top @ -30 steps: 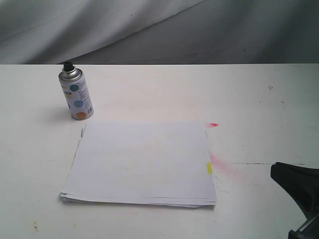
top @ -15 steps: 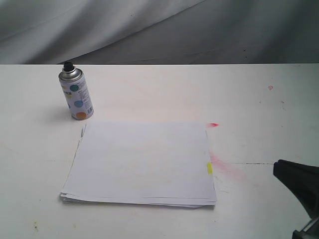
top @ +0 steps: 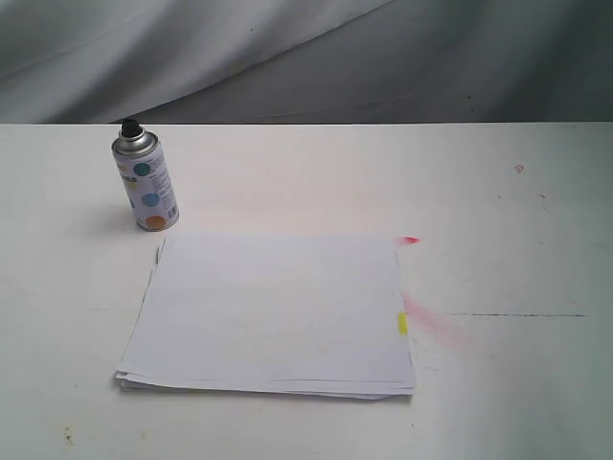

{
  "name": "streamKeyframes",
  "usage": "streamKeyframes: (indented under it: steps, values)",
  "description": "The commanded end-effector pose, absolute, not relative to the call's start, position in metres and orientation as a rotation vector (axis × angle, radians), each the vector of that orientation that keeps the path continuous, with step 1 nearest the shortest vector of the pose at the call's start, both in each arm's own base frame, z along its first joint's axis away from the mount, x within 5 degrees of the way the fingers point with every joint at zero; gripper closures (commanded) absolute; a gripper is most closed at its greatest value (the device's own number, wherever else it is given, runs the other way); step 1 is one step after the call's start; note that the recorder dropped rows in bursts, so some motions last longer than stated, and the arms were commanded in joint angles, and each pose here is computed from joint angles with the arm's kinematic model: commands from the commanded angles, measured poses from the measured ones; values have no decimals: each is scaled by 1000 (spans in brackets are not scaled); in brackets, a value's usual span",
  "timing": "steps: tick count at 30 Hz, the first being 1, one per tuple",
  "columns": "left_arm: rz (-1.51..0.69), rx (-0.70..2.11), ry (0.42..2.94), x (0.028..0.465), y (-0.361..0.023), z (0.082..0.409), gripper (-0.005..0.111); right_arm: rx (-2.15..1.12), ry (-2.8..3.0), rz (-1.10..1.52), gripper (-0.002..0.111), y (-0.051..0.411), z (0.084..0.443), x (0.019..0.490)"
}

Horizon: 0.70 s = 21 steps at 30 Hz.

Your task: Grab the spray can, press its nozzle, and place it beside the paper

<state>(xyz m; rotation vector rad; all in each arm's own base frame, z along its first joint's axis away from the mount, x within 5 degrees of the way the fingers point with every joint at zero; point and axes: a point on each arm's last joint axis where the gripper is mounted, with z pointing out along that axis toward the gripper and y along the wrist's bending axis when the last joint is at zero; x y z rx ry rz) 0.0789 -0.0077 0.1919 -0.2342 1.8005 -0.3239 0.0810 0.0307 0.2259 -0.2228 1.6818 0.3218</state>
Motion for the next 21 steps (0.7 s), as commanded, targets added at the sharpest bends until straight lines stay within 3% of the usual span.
streamKeyframes:
  steps: [1, 11, 21]
  values:
    - [-332, -234, 1811, 79, -8, 190, 101, -218, 1783, 292, 108, 29, 215, 80]
    - [-332, -234, 1811, 79, -8, 190, 101, 151, 1805, 55, 108, -3, 213, 83]
    - [-333, -234, 1809, 79, -8, 190, 101, 134, 1790, -64, 108, -10, 192, 81]
